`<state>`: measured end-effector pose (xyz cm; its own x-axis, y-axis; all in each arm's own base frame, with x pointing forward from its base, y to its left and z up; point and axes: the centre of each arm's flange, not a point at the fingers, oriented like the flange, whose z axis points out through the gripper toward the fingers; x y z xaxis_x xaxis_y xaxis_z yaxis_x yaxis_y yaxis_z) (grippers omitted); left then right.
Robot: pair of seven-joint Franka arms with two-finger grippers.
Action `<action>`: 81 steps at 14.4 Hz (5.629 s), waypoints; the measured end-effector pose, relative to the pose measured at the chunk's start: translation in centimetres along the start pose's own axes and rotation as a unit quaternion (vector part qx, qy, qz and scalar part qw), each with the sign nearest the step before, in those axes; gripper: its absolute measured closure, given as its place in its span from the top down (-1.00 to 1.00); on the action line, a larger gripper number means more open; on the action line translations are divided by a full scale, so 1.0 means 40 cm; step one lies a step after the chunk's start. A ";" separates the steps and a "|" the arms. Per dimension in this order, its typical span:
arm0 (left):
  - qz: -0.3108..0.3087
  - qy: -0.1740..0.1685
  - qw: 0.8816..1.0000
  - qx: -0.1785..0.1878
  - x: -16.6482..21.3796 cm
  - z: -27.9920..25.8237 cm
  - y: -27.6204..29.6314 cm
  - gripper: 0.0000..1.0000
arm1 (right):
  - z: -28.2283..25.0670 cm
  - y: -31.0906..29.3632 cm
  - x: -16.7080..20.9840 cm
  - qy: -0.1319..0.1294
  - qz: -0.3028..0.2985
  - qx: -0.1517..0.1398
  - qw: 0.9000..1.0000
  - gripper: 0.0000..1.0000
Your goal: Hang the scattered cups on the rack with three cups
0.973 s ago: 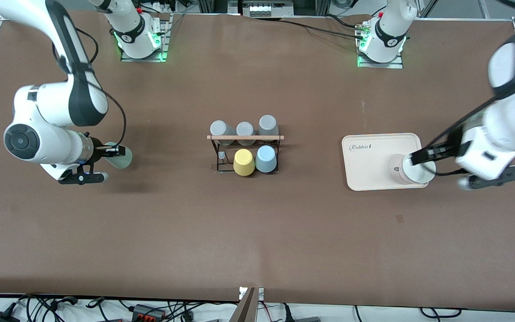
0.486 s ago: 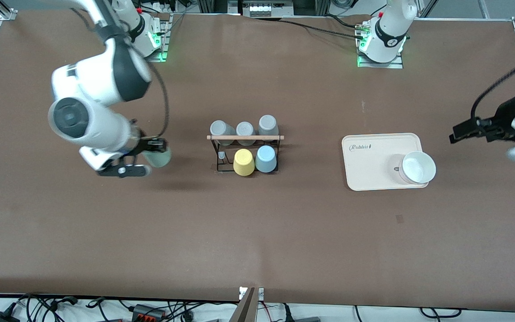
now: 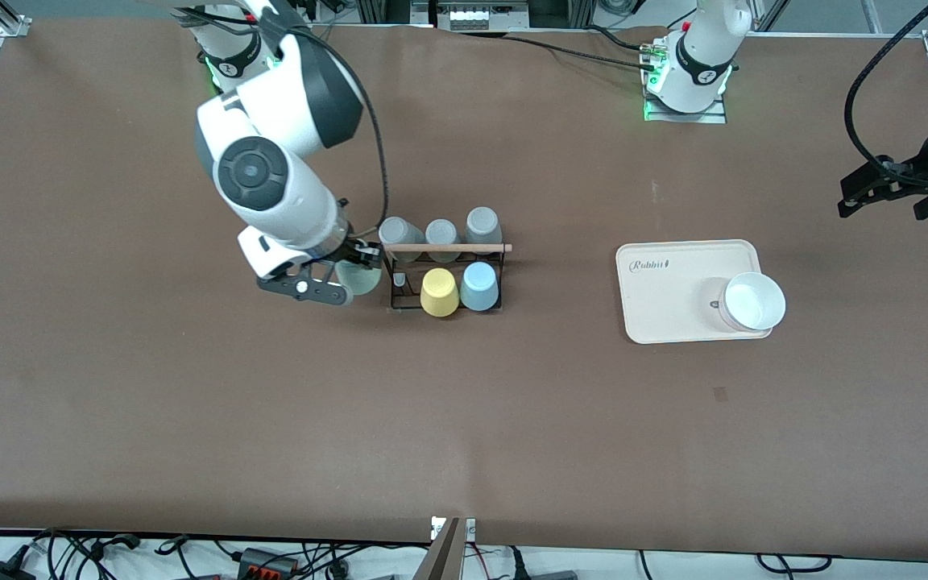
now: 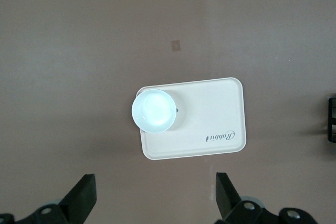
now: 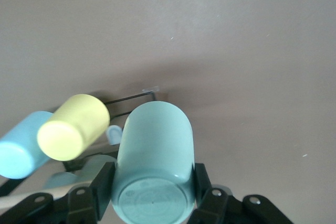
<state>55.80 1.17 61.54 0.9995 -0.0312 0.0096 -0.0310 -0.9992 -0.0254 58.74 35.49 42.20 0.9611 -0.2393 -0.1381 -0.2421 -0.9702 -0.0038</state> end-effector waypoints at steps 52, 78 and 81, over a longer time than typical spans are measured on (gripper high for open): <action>-0.015 0.040 0.999 -0.024 0.018 -0.064 -0.001 1.00 | -0.320 0.451 0.327 0.037 0.015 0.041 0.998 1.00; -0.016 0.023 0.999 -0.024 0.029 -0.058 -0.004 1.00 | -0.438 0.921 0.139 0.093 -0.132 -0.012 0.987 1.00; -0.016 0.022 0.999 -0.024 0.028 -0.058 -0.004 1.00 | -0.420 0.930 0.099 0.076 -0.132 -0.013 0.988 1.00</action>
<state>56.92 1.25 63.86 0.9985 0.0010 0.0543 -0.0003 -0.9997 0.0242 55.77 -2.16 58.13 0.9996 0.0222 0.0150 0.0221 -0.9997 0.0060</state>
